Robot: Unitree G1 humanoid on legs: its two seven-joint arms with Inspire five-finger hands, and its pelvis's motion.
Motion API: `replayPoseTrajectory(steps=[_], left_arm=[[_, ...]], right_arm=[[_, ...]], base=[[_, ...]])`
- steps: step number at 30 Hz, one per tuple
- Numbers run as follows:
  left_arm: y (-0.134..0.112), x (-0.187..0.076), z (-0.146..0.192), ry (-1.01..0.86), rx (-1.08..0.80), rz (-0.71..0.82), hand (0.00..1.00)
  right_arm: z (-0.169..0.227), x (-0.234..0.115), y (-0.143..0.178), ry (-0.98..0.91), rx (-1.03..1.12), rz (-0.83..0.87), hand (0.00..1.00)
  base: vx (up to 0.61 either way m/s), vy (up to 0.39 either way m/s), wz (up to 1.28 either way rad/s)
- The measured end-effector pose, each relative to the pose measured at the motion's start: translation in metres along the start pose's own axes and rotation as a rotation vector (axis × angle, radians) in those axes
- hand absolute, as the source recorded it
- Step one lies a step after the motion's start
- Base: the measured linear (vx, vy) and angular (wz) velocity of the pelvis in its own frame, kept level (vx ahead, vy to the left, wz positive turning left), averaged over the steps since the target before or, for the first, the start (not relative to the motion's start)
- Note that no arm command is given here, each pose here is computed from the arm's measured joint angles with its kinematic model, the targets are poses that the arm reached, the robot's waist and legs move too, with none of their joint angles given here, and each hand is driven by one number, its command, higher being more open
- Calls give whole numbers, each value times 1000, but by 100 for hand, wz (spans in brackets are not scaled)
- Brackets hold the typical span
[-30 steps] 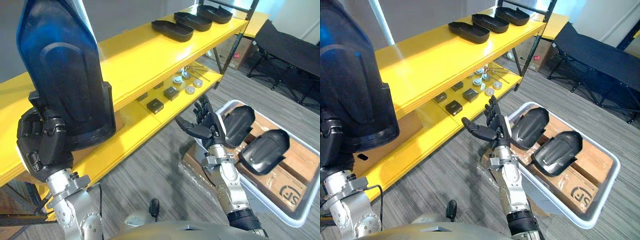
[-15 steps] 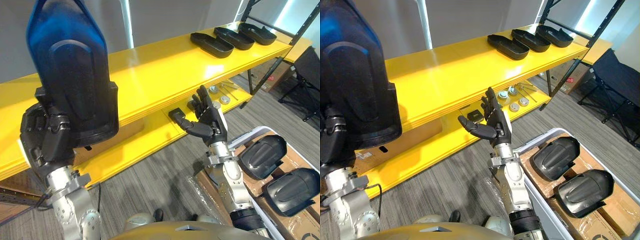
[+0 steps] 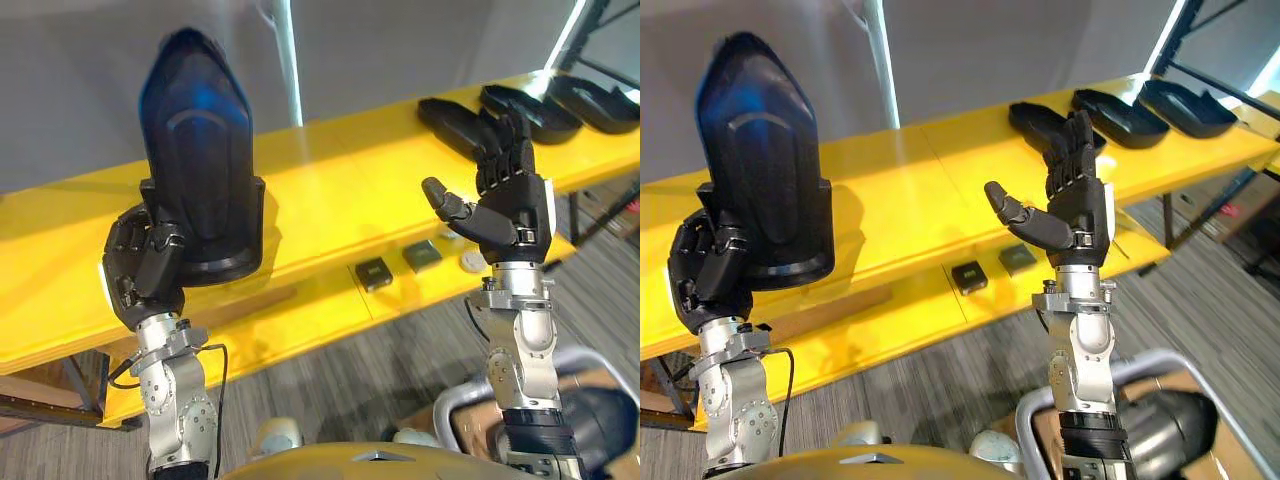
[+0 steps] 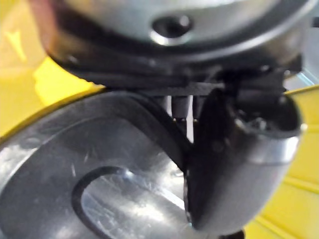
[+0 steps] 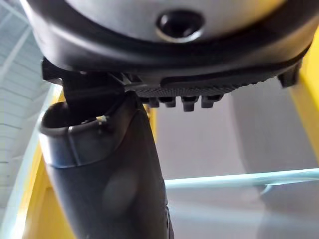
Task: Walk over and take three plastic housings, then place them on the shelf
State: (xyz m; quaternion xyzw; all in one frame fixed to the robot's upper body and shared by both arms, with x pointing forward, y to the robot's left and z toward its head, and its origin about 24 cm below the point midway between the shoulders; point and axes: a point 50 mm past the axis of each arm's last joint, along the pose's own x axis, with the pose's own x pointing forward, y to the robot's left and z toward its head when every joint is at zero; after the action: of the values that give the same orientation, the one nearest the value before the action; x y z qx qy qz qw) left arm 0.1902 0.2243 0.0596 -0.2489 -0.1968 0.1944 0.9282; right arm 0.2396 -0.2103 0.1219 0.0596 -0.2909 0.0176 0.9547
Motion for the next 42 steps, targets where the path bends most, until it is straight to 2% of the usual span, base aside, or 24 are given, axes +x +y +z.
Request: replayPoseTrajectory(steps=[5, 11, 15, 21, 25, 29, 38, 42], left_arm=[[-25, -7, -5, 32, -16, -150, 0], [-38, 2, 3, 33, 29, -276, 0], [-51, 3, -6, 99, 4, -315, 0], [-92, 7, -24, 217, -116, -380, 0], [-106, 13, -53, 387, -156, -253, 0], [-95, 11, -81, 507, -158, -50, 0], [-113, 40, -73, 426, -149, 97, 0], [-112, 50, -72, 391, -113, 198, 0]], right_arm=[[3, -11, -15, -2, -55, -99, 100], [-9, -25, -8, 34, -3, -225, 100], [-13, -29, 0, 46, 37, -240, 100], [-17, -31, 15, 113, 50, -208, 100], [-22, -32, 28, 159, 65, -182, 100], [-25, -36, 28, 196, 66, -195, 100], [-32, -45, 37, 245, 100, -192, 100], [-33, -45, 42, 251, 112, -162, 100]], base=[[298, 123, 27], [178, 171, -2], [49, 63, 1], [-40, -4, -11], [-94, 6, -28], [-134, -22, -32], [-61, -24, -12], [2, 2, -3]])
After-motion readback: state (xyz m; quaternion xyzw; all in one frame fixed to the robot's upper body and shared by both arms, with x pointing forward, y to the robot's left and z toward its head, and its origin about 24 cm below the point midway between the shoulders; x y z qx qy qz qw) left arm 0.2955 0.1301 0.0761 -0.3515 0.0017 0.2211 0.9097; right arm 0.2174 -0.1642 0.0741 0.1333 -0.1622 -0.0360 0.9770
